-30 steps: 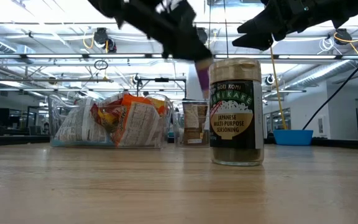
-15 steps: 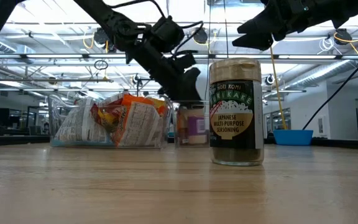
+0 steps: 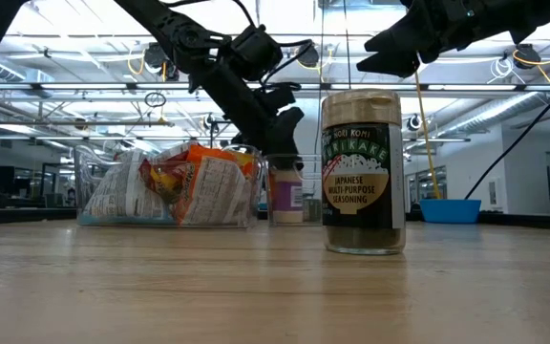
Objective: Pick & Place Food Item
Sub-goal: Put the purple seasoning bottle into the right transparent bin, then put the orange seasoning bottle into the right transparent bin
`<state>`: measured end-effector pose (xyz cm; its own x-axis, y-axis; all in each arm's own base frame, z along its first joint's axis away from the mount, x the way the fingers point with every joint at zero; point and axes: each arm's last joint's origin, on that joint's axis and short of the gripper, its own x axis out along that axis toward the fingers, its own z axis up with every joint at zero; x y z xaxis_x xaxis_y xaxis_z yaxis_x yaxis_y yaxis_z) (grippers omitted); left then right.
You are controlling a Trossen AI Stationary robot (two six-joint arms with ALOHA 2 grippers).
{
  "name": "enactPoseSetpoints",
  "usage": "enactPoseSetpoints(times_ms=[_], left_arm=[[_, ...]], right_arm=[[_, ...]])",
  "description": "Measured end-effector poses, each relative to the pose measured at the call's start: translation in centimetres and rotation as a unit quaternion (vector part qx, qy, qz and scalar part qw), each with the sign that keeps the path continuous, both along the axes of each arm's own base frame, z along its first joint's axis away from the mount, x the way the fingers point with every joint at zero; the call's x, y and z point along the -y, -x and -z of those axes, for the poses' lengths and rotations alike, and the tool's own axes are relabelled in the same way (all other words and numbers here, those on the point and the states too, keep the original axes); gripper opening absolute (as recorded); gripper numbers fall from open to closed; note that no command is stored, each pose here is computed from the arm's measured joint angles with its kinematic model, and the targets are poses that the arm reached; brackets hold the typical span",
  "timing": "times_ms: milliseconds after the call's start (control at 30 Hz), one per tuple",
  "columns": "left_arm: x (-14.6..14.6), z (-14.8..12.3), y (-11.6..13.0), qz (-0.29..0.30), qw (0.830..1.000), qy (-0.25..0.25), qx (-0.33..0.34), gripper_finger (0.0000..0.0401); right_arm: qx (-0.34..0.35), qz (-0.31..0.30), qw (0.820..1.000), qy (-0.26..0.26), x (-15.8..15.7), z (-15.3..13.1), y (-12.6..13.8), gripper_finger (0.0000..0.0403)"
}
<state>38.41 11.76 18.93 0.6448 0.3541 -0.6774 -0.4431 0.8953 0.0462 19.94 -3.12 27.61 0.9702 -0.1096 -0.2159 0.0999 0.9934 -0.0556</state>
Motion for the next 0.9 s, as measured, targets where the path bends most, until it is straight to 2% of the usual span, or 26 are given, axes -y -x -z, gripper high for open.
enactPoseSetpoints(times_ms=[67, 233, 300, 467, 667, 900], left_arm=[[0.1, 0.0, 0.0, 0.000, 1.000, 0.002, -0.001, 0.0223], [0.6, -0.1, 0.0, 0.008, 1.000, 0.002, -0.003, 0.0362], [0.9, -0.6, 0.1, 0.011, 1.000, 0.001, -0.002, 0.0384], [1.6, -2.3, 0.6, 0.021, 1.000, -0.002, 0.010, 0.0336], [2.5, -4.7, 1.3, 0.030, 0.999, -0.012, 0.041, 0.0287], [3.2, -5.9, 1.6, 0.037, 0.998, -0.015, 0.056, 0.0265]], right_arm=[[0.000, 0.000, 1.000, 0.000, 0.0, 0.0, 0.0, 0.0331], [-0.015, 0.000, 1.000, -0.003, 0.0, 0.3, 0.1, 0.0331], [-0.020, -0.002, 1.000, -0.005, 0.0, 0.4, 0.1, 0.0331], [-0.042, -0.011, 0.999, -0.008, -0.4, 0.8, 0.2, 0.0331], [-0.055, -0.074, 0.996, -0.007, -2.9, 0.9, 0.2, 0.0331], [-0.095, -0.169, 0.979, -0.067, -7.5, 1.4, 1.2, 0.0331]])
